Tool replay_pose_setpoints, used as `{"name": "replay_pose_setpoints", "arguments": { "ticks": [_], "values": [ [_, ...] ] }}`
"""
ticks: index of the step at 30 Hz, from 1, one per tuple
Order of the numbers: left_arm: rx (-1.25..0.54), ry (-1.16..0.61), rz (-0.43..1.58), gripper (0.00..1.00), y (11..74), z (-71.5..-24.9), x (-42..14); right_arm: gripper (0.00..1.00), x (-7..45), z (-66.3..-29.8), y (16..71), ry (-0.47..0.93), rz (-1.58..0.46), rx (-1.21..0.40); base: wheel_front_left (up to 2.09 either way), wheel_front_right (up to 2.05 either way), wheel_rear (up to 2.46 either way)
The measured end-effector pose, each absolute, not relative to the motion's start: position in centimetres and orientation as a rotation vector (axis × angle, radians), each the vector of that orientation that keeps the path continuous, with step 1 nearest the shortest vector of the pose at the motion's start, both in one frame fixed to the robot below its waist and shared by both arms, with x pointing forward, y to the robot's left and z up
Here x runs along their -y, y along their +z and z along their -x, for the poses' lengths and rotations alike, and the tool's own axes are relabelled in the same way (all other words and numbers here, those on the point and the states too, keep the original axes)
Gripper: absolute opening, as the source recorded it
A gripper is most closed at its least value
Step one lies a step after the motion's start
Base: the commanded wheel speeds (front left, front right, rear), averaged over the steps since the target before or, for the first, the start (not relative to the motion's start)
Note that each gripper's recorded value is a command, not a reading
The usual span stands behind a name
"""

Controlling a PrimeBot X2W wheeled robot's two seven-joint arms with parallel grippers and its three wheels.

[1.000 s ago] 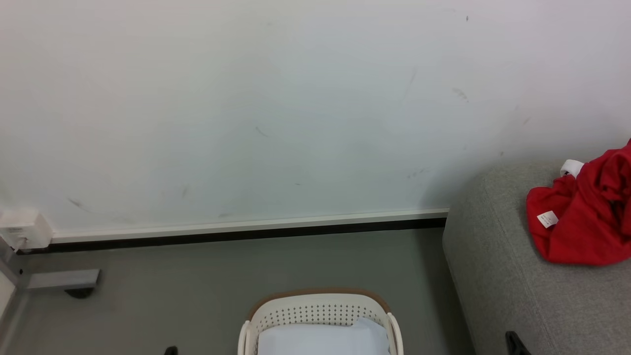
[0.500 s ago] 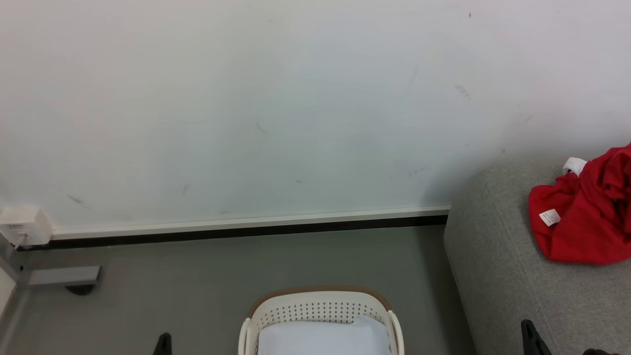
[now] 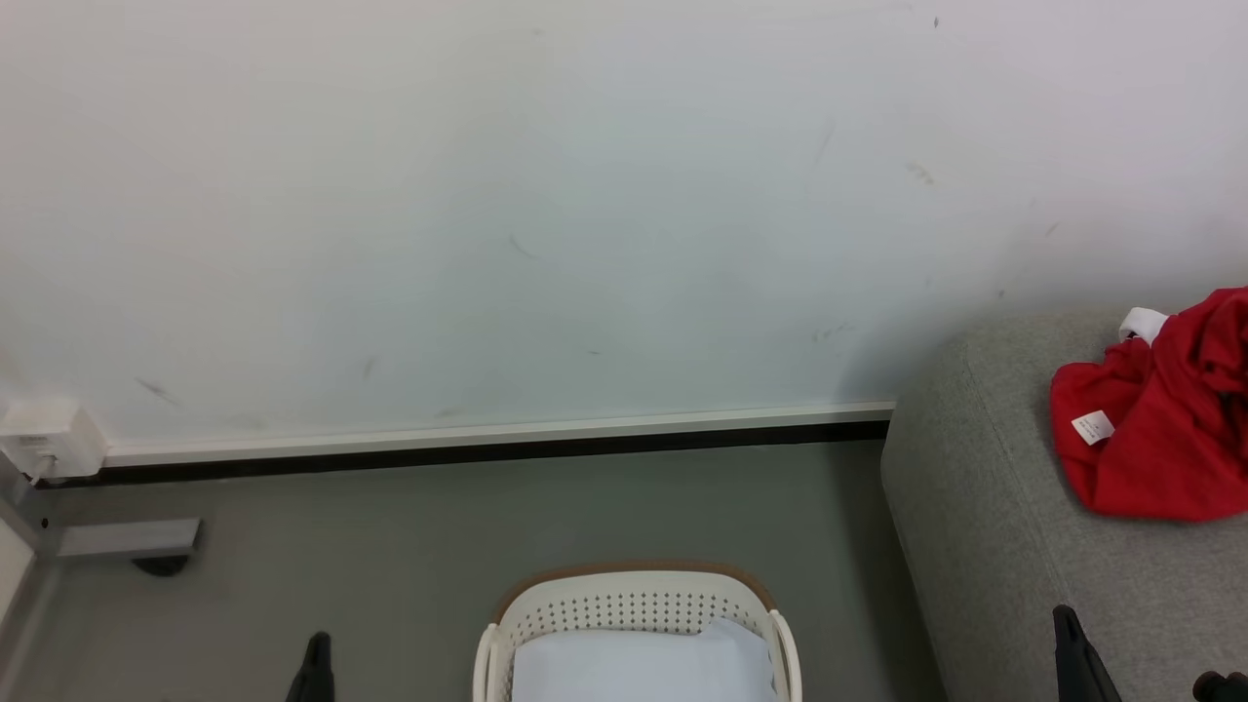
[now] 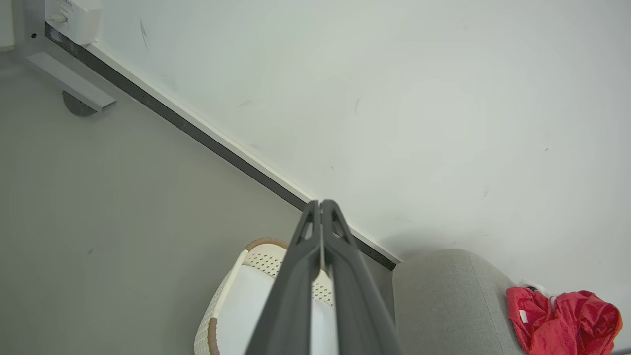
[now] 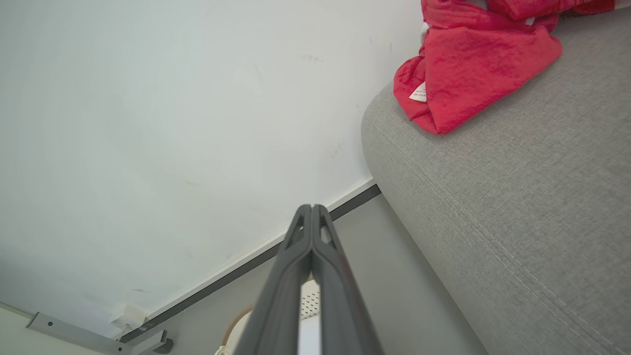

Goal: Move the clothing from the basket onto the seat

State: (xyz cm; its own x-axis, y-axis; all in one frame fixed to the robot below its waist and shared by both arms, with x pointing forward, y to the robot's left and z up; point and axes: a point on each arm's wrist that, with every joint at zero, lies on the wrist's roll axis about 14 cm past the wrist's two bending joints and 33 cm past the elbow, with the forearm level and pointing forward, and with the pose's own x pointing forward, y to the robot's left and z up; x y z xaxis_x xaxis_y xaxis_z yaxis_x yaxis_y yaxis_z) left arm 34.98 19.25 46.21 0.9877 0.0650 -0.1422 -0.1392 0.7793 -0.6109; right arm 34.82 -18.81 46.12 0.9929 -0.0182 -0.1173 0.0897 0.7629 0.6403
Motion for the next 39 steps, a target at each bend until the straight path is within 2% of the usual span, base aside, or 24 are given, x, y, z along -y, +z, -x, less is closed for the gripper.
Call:
{"name": "replay_pose_setpoints", "arguments": {
  "ticks": [39],
  "values": [
    [-0.073, 0.098, 1.158, 0.0, 48.6, -37.1, -19.7, 0.0, 19.7, -37.0, 48.4, -0.069, -1.168, -0.057, 0.0, 0.0, 0.0]
  ]
}}
